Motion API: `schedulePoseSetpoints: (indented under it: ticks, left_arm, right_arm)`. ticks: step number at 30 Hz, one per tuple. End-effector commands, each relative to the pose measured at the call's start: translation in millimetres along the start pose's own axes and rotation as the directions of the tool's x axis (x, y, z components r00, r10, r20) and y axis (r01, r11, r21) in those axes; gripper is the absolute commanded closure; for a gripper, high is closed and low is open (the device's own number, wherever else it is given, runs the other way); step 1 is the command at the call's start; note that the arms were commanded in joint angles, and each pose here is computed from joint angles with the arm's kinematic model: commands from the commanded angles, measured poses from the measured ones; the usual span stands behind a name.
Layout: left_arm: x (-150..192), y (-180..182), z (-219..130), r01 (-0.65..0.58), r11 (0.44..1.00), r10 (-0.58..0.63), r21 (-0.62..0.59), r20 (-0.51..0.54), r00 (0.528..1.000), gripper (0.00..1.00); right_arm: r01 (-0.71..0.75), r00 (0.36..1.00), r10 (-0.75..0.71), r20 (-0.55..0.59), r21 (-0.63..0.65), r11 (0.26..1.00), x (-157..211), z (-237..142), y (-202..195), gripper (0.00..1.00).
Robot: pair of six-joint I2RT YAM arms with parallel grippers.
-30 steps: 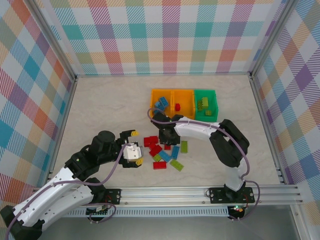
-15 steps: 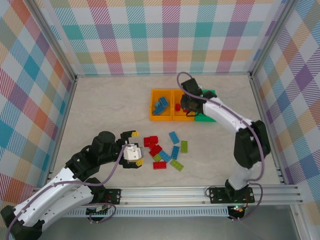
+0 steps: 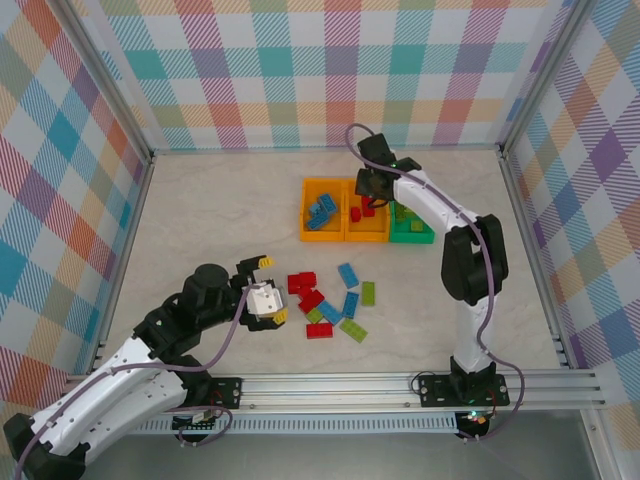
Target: Sort the legos into containers by color
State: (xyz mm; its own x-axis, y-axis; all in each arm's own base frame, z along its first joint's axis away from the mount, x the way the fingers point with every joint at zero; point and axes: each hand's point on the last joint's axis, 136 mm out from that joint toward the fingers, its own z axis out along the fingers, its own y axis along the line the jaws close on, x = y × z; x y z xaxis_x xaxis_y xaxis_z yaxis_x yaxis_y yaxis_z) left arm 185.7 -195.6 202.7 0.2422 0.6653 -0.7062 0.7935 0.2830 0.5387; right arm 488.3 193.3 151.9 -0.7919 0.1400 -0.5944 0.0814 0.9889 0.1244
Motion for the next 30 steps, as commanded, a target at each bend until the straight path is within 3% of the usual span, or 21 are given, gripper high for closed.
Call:
schedulePoseSetpoints:
  ticks: [1, 5, 8, 11, 16, 19, 21, 22, 27, 30]
  left_arm:
    - [-8.8, 27.3, 4.0, 0.127, 0.986, -0.123, -0.109, 0.043, 0.991, 0.00]
    - [-30.3, 57.8, 5.8, 0.404, 0.905, -0.394, -0.135, 0.096, 0.914, 0.00]
    - [-52.0, 80.8, 15.5, 0.626, 0.772, -0.606, -0.115, 0.165, 0.778, 0.00]
    - [-51.1, 95.7, 40.3, 0.779, 0.606, -0.766, -0.160, 0.145, 0.626, 0.02]
    - [-66.4, 67.7, 99.2, 0.847, 0.506, -0.862, -0.161, -0.069, 0.502, 0.02]
    - [-73.3, 39.9, 136.3, 0.920, 0.352, -0.935, -0.175, -0.122, 0.334, 0.08]
    - [-67.3, 19.2, 159.9, 0.953, 0.211, -0.972, -0.215, -0.154, 0.180, 0.13]
    - [-64.4, 8.8, 169.8, 0.958, 0.178, -0.974, -0.225, -0.179, 0.139, 0.13]
    - [-18.5, -17.2, 193.5, 0.884, 0.116, -0.971, -0.454, -0.238, 0.005, 0.18]
    - [-2.2, -27.5, 203.4, 0.843, 0.092, -0.965, -0.529, -0.255, -0.054, 0.19]
  right_arm:
    - [0.017, 0.999, -0.013, 0.035, -0.112, 0.994, -8.3, -59.5, 4.5, 0.45]
    - [0.101, 0.995, -0.103, 0.012, -0.333, 0.938, 22.7, -114.6, 19.0, 0.33]
    - [0.128, 0.991, -0.136, 0.008, -0.405, 0.905, 52.2, -146.4, 10.6, 0.24]
    - [0.126, 0.992, -0.123, 0.033, -0.401, 0.908, 75.3, -174.3, -11.9, 0.16]
    - [0.107, 0.989, -0.058, 0.138, -0.384, 0.917, 102.0, -209.6, -48.0, 0.00]
    - [0.088, 0.971, -0.002, 0.238, -0.350, 0.933, 112.7, -214.3, -71.9, 0.00]
    - [0.068, 0.959, 0.033, 0.281, -0.343, 0.937, 120.9, -216.8, -84.0, 0.00]
    - [0.066, 0.956, 0.041, 0.290, -0.350, 0.934, 124.9, -218.6, -86.3, 0.00]
    - [0.106, 0.966, 0.003, 0.257, -0.410, 0.906, 150.5, -222.1, -83.6, 0.00]
    - [0.097, 0.974, -0.004, 0.225, -0.406, 0.909, 160.2, -217.9, -86.4, 0.00]
